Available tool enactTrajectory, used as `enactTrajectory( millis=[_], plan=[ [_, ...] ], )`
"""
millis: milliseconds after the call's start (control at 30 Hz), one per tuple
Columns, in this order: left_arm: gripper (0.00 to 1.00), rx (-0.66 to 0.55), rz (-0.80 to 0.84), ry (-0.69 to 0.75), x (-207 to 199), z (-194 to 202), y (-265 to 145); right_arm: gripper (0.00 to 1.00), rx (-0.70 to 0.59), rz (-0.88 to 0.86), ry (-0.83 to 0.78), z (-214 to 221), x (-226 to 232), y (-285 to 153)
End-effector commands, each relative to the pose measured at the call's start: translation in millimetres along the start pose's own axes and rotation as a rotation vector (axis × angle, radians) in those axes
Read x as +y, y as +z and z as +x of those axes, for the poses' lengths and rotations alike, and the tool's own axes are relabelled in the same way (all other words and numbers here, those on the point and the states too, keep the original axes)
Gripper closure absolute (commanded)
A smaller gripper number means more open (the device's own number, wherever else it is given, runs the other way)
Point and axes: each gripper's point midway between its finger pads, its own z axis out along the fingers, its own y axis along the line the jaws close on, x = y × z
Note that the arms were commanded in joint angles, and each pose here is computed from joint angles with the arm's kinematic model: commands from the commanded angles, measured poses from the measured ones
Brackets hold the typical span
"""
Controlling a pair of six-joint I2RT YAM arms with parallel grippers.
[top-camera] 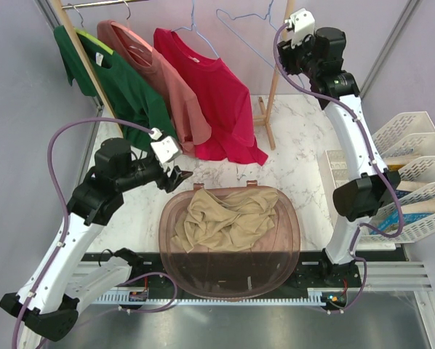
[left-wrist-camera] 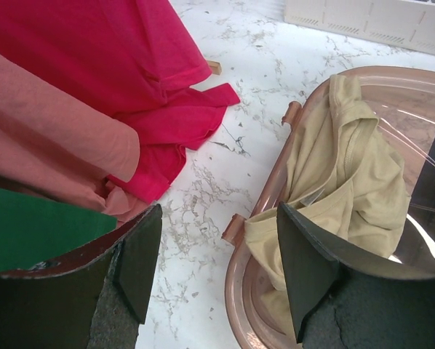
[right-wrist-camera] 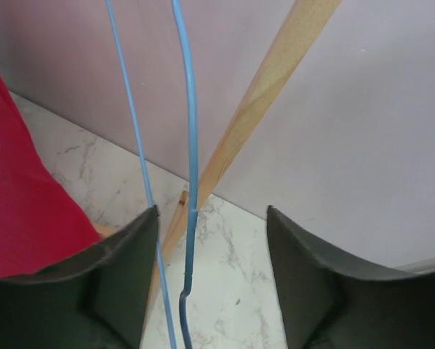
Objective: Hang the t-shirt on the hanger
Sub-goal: Pick up the hanger from the clothesline.
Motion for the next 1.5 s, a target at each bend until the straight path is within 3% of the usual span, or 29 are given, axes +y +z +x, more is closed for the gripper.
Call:
enactTrajectory(
  millis=[0, 67, 100, 200, 300, 567, 1000, 1300, 1467],
  plan=[
    [0.29, -0.040, 0.003, -0.015, 0.7, -8.0, 1.4, 0.52, -0.112, 0.014, -0.004, -32.8, -6.3, 2.1],
    [0.29, -0.038, -0.003, -0.015, 2.6, -7.9, 2.9, 0.61, -0.119, 0.011, -0.010, -35.4, -6.2, -0.3],
    [0.29, -0.039, -0.008, -0.019, 3.9, -8.5, 3.0, 0.72, -0.121, 0.010, -0.010, -34.5, -6.3, -0.3],
    [0.29, -0.046, -0.007, -0.019, 5.0, -10.8, 4.7, 0.90, -0.150, 0.019, -0.018, -40.4, -7.6, -4.6],
    [0.29, -0.043, -0.006, -0.022, 6.6, -11.5, 7.4, 1.00, -0.185, 0.041, -0.013, -49.6, -11.4, -6.9],
    [0.29, -0.039, -0.006, -0.026, 8.1, -12.3, 9.1, 1.00, -0.307, 0.055, 0.029, -64.7, -12.4, -1.0],
    [0.29, -0.029, -0.004, -0.026, 9.5, -10.3, 11.8, 1.00, -0.417, -0.076, 0.094, -77.7, 2.7, -24.8],
    [0.29, -0.030, -0.002, -0.029, 8.9, -10.7, 11.6, 1.00, -0.404, -0.169, 0.073, -71.4, 3.1, -41.5],
    [0.26, -0.042, 0.138, -0.022, -18.6, -17.9, 0.2, 1.00, -0.237, -0.201, 0.038, -30.8, 8.7, -75.1]
  ],
)
